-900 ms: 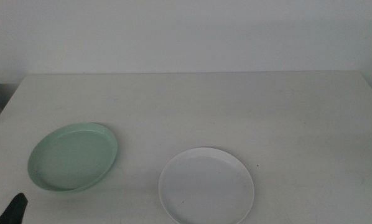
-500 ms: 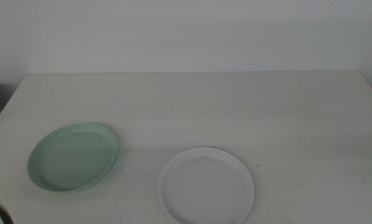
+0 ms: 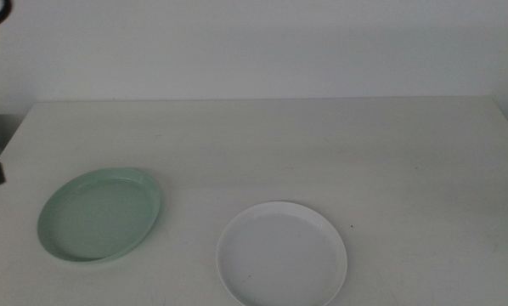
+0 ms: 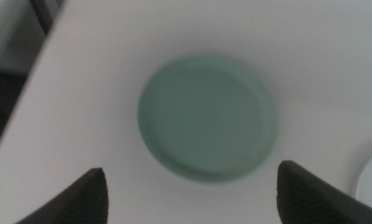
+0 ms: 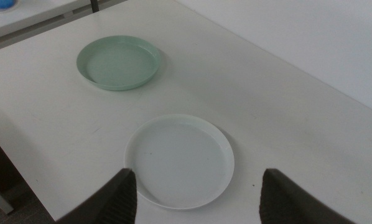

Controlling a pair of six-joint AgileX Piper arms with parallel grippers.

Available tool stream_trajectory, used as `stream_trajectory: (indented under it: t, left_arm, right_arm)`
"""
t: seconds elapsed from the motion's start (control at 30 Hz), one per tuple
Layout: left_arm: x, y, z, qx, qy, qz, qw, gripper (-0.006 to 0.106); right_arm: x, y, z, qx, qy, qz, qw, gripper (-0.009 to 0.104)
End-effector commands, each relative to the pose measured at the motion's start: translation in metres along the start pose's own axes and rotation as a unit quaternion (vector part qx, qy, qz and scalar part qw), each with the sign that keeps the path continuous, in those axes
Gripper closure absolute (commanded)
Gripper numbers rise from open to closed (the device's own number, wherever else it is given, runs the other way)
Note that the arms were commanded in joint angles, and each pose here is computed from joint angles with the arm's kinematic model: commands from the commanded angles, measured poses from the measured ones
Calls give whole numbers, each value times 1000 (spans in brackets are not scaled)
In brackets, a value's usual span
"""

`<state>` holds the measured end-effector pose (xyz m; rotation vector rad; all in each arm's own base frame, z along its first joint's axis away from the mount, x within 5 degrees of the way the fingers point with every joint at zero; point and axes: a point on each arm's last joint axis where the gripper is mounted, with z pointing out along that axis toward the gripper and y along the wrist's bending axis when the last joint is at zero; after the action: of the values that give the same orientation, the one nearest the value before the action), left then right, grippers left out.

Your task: Stack the three bowls on top of each other.

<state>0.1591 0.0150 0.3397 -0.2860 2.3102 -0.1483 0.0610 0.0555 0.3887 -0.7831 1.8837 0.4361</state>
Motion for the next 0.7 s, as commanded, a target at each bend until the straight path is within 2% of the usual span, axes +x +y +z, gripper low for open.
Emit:
stream_trajectory:
  t: [0.0, 0.17, 0.53, 0.67]
  left_arm:
    - [-18, -4, 3, 10, 11, -12, 1000, 9]
    - [-22, 0, 34, 2, 56, -20, 998, 9]
    - [-33, 16, 93, -33, 75, -22, 996, 9]
    - [-44, 25, 115, -31, 109, -53, 992, 9]
  right_arm:
    - [-12, -2, -4, 12, -42, -1, 999, 44]
    - [-12, -2, -4, 12, -42, -1, 999, 44]
    - [-12, -2, -4, 12, -42, -1, 999, 44]
    - [-12, -2, -4, 12, -42, -1, 999, 44]
